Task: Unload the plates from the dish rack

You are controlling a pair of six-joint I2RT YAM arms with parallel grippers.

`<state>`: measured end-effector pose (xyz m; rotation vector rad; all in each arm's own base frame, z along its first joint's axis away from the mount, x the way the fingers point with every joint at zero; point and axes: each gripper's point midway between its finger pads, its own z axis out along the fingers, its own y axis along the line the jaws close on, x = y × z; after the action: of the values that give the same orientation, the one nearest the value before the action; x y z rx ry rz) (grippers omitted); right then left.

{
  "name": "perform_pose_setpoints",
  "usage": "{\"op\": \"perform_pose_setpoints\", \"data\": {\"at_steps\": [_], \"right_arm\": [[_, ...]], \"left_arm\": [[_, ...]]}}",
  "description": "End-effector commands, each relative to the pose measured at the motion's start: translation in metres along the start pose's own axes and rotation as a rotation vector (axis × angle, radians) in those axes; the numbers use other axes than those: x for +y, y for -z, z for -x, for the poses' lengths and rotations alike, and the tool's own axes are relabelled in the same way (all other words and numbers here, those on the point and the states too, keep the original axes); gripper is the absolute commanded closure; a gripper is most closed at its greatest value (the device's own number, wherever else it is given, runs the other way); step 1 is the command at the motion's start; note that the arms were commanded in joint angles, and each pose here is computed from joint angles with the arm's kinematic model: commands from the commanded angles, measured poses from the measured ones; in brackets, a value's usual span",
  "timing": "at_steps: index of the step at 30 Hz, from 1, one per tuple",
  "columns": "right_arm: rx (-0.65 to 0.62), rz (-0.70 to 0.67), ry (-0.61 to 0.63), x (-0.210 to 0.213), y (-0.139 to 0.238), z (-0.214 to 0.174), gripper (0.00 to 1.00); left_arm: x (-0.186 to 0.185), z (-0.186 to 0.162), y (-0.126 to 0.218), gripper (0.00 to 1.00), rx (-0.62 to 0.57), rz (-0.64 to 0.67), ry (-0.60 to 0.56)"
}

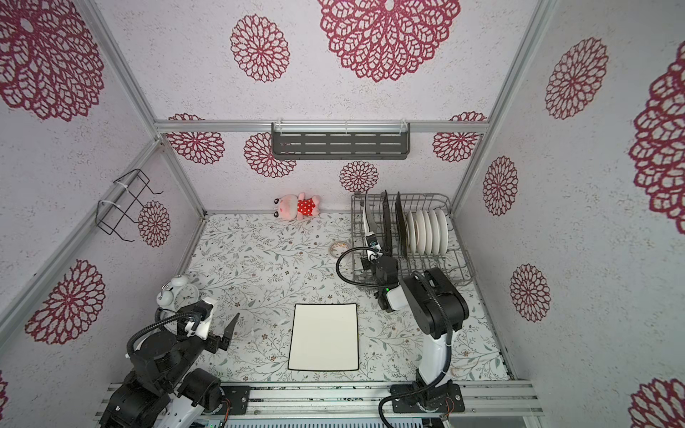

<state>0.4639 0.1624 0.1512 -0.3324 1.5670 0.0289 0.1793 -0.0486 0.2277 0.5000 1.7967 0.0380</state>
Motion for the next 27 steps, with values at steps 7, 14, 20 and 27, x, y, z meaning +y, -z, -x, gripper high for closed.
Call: {"op": "perform_pose_setpoints", "data": {"at_steps": [7, 14, 20, 27], "right_arm": [[-0.132, 0.051, -0.017, 0.004, 0.003, 0.058, 1.0], [-0.147, 0.045, 0.006, 0.0, 0.008, 0.075, 1.0], [-0.168, 0.044, 0.016, -0.003, 0.014, 0.091, 1.0], [-0.192, 0.05, 0.009, -0.003, 0.018, 0.105, 1.0]], "left_arm": [[0.0, 0.006, 0.0, 0.03, -0.029, 0.002, -0.018], [-0.001, 0.007, 0.001, 0.03, -0.039, -0.003, -0.018], [-0.002, 0.007, 0.002, 0.02, -0.042, -0.009, -0.02], [-0.003, 0.007, 0.002, 0.02, -0.045, -0.014, -0.021]]}}
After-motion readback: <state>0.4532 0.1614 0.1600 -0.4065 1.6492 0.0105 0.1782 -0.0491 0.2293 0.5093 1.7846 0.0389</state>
